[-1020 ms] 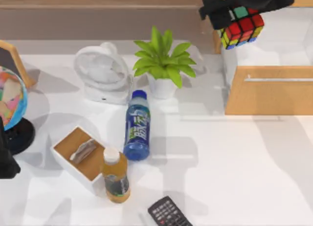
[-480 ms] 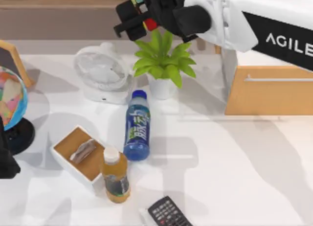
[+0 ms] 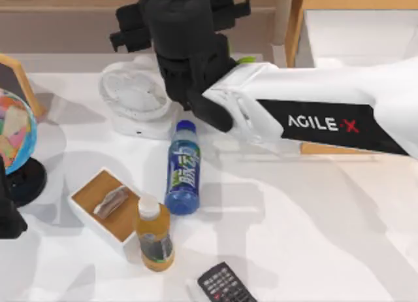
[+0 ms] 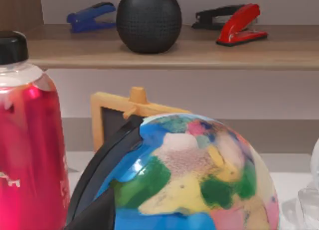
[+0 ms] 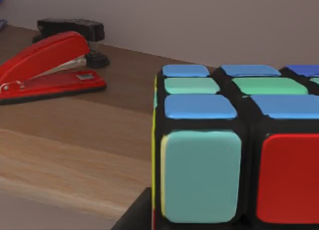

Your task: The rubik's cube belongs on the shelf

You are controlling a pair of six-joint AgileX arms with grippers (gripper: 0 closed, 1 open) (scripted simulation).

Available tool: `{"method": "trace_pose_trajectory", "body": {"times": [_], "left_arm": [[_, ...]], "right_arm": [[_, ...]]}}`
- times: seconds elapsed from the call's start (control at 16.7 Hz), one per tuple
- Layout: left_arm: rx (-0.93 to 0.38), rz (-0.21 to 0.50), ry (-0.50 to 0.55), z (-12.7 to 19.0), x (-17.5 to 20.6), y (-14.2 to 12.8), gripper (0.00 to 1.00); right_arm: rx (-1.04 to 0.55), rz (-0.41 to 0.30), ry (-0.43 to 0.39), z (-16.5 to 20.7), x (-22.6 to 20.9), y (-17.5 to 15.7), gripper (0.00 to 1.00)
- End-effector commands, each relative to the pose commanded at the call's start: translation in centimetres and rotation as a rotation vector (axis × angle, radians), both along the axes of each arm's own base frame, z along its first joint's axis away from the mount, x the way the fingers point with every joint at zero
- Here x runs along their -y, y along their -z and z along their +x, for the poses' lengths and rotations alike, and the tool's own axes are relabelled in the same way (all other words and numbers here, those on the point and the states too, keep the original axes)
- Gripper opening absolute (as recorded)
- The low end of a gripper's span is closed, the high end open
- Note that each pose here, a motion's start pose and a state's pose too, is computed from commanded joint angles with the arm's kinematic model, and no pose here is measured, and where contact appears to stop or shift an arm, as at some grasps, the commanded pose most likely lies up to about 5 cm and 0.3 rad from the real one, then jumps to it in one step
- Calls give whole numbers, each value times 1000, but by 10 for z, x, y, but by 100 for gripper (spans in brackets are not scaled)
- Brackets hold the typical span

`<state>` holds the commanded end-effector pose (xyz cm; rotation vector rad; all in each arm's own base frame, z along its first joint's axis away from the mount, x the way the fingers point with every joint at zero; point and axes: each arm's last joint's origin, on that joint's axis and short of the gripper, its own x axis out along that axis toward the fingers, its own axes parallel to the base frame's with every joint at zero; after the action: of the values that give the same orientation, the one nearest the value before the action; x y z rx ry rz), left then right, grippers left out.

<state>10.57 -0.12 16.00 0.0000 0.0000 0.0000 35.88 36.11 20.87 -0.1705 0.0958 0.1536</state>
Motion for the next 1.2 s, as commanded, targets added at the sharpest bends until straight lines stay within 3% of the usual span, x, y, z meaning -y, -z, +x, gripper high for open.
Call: {"method": "trace_pose_trajectory", "body": {"times": [0.48, 0.96, 1.2], "left_arm": [[0, 0, 0, 0, 0, 0, 100], [0, 0, 0, 0, 0, 0, 100], [0, 0, 0, 0, 0, 0, 100]], "right_arm": [[187, 166, 145, -5, -3, 44, 0], [200, 182, 159, -3, -1, 45, 0], [210, 195, 161, 16, -5, 39, 0]]}}
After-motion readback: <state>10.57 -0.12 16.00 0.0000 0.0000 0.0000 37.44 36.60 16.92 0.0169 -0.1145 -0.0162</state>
